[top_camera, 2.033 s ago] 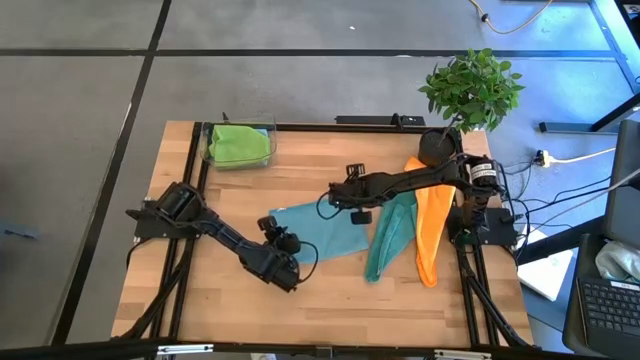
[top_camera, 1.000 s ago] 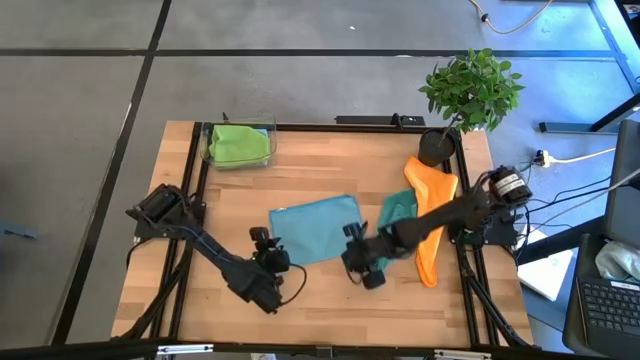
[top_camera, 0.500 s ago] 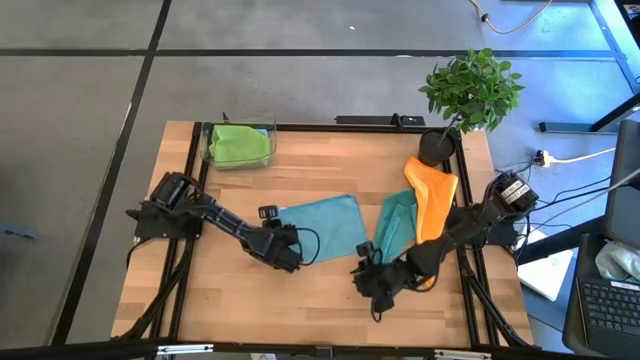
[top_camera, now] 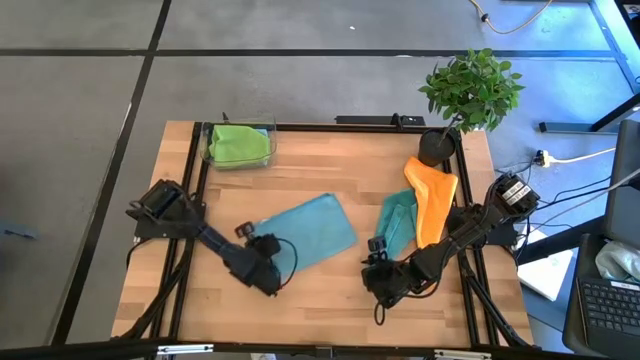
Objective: Fold microfiber towels
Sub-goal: Fold the light blue microfiber cloth
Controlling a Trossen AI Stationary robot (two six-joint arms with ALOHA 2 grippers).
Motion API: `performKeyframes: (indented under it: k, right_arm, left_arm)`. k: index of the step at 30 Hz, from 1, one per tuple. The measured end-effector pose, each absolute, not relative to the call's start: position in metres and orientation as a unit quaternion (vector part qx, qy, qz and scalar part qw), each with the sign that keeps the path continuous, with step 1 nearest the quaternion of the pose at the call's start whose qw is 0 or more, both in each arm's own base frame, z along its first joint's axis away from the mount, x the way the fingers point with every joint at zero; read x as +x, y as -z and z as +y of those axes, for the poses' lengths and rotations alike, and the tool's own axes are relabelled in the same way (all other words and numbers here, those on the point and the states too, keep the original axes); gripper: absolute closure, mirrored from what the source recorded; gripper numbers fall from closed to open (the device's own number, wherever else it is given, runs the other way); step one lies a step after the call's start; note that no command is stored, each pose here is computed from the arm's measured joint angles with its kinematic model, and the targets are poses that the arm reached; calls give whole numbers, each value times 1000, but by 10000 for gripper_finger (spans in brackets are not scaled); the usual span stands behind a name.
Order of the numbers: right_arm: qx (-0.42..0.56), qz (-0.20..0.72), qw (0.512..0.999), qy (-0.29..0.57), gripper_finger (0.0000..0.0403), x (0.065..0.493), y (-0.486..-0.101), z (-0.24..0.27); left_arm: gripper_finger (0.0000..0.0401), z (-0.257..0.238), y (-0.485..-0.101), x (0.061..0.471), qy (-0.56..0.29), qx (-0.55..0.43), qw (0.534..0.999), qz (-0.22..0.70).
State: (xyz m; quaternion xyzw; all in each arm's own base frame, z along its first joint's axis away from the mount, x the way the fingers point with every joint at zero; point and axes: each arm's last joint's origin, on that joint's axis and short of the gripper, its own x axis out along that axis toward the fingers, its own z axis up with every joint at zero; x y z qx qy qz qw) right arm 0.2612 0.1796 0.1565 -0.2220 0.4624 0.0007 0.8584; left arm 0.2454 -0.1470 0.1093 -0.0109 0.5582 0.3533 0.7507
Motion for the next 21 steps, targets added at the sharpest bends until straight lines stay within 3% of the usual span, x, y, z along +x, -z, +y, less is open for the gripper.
performKeyframes:
  k: [4,10,16,21]
  right_arm:
    - [-224,428,876,-16,285,268,-160,184]
    - [-193,352,913,-75,285,281,-172,197]
    - [-188,345,913,-112,285,285,-166,202]
    - [-218,332,905,-154,285,296,-138,212]
  left_arm:
    - [394,-174,-115,243,-388,-141,762,500]
    - [398,-218,-133,251,-314,-262,760,504]
    - [398,-239,-151,260,-242,-247,785,515]
    - [399,-226,-167,271,-267,-166,816,485]
